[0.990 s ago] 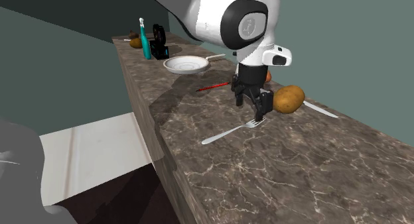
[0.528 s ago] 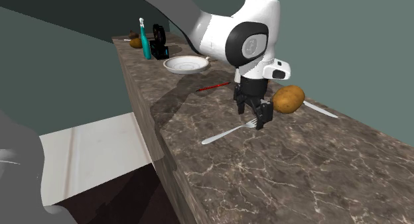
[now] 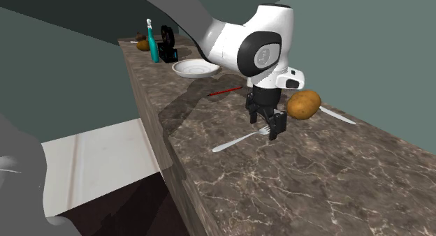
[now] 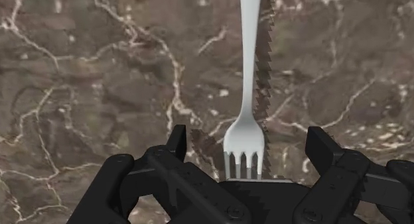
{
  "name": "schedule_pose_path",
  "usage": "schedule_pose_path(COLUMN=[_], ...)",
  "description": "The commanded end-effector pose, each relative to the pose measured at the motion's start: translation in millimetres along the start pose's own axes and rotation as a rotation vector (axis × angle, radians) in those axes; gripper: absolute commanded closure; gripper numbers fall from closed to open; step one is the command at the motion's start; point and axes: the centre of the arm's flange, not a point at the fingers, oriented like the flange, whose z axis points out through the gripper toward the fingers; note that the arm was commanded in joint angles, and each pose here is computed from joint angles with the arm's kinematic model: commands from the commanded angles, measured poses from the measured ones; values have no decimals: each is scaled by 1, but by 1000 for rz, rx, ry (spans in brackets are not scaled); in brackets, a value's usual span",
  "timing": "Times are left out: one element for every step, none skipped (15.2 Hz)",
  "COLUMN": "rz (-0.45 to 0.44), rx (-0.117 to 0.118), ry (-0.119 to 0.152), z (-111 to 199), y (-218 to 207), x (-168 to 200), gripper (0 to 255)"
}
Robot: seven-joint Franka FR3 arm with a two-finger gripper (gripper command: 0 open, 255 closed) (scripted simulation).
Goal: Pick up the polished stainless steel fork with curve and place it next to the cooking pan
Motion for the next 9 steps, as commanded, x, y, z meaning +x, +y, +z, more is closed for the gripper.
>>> schedule_pose_path(rz=[0, 0, 0, 0, 0, 0, 0, 0, 0], rx=[0, 0, 0, 0, 0, 0, 0, 0, 0], ry=[0, 0, 0, 0, 0, 0, 0, 0, 0], z=[0, 0, 0, 0, -1, -1, -1, -1, -1], y=[0, 0, 0, 0, -1, 0, 0, -1, -1], x=[0, 0, 0, 0, 1, 1, 1, 1, 1], gripper=[0, 255, 255, 255, 255, 255, 255, 255, 255])
